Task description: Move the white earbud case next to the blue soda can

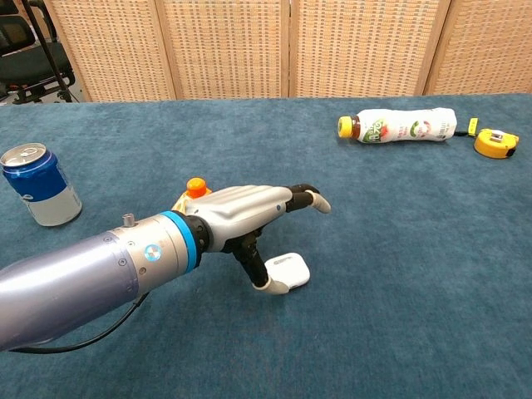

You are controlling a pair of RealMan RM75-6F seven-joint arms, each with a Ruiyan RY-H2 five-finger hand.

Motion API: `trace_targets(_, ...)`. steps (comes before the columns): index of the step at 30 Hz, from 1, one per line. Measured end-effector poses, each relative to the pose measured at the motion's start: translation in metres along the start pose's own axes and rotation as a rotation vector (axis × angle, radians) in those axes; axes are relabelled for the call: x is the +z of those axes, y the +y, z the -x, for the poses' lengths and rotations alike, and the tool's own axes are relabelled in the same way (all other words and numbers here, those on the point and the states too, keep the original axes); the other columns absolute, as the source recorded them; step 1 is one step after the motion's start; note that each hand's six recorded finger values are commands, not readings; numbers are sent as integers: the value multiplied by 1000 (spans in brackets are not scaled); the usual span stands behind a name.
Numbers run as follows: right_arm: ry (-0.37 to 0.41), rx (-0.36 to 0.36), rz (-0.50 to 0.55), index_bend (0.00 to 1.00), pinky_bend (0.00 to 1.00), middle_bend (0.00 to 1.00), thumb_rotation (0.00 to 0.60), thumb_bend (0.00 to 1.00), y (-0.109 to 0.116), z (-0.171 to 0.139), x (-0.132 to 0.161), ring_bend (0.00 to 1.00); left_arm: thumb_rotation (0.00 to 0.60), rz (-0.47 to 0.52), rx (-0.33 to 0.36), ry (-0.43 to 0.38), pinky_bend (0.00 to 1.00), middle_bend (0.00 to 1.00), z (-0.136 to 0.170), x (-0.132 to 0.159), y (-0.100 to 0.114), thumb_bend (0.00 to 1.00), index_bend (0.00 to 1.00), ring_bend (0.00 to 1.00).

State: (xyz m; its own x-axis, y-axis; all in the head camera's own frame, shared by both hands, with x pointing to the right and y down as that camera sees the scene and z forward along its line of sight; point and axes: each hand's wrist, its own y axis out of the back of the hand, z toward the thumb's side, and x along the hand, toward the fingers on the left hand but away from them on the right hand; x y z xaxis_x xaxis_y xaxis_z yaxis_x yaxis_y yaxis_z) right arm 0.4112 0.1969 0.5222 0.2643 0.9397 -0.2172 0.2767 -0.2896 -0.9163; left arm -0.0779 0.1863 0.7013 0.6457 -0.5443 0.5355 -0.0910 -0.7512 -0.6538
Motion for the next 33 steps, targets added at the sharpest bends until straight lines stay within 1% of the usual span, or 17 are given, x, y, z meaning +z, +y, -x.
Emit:
trace_targets(6, -8, -18, 6, 0, 0, 0, 600, 0, 4, 0, -3, 0, 600, 48, 3, 42, 0, 0, -6, -6, -5, 196, 154, 0)
trace_targets(11, -9, -20, 9, 0, 0, 0, 600, 0, 5, 0, -4, 0, 600, 36, 16, 78, 0, 0, -12, -14, -4, 195, 154, 0)
trace_targets(18, -9, -18, 12, 0, 0, 0, 600, 0, 5, 0, -5, 0, 600, 7, 32, 114, 0, 0, -20, -23, 0, 196, 183, 0)
trace_targets(23, -12, -20, 16, 0, 0, 0, 600, 0, 7, 0, -6, 0, 600, -7, 25, 130, 0, 0, -21, -27, -1, 196, 193, 0)
trace_targets(26, -13, -22, 17, 0, 0, 0, 600, 0, 8, 0, -6, 0, 600, -10, 9, 129, 0, 0, -21, -26, -5, 194, 214, 0)
trace_targets(30, -12, -22, 18, 0, 0, 0, 600, 0, 8, 0, -6, 0, 600, -5, -4, 114, 0, 0, -20, -20, -6, 196, 278, 0)
trace_targets(33, -11, -20, 18, 0, 0, 0, 600, 0, 8, 0, -6, 0, 600, -2, -4, 114, 0, 0, -20, -19, -6, 222, 314, 0)
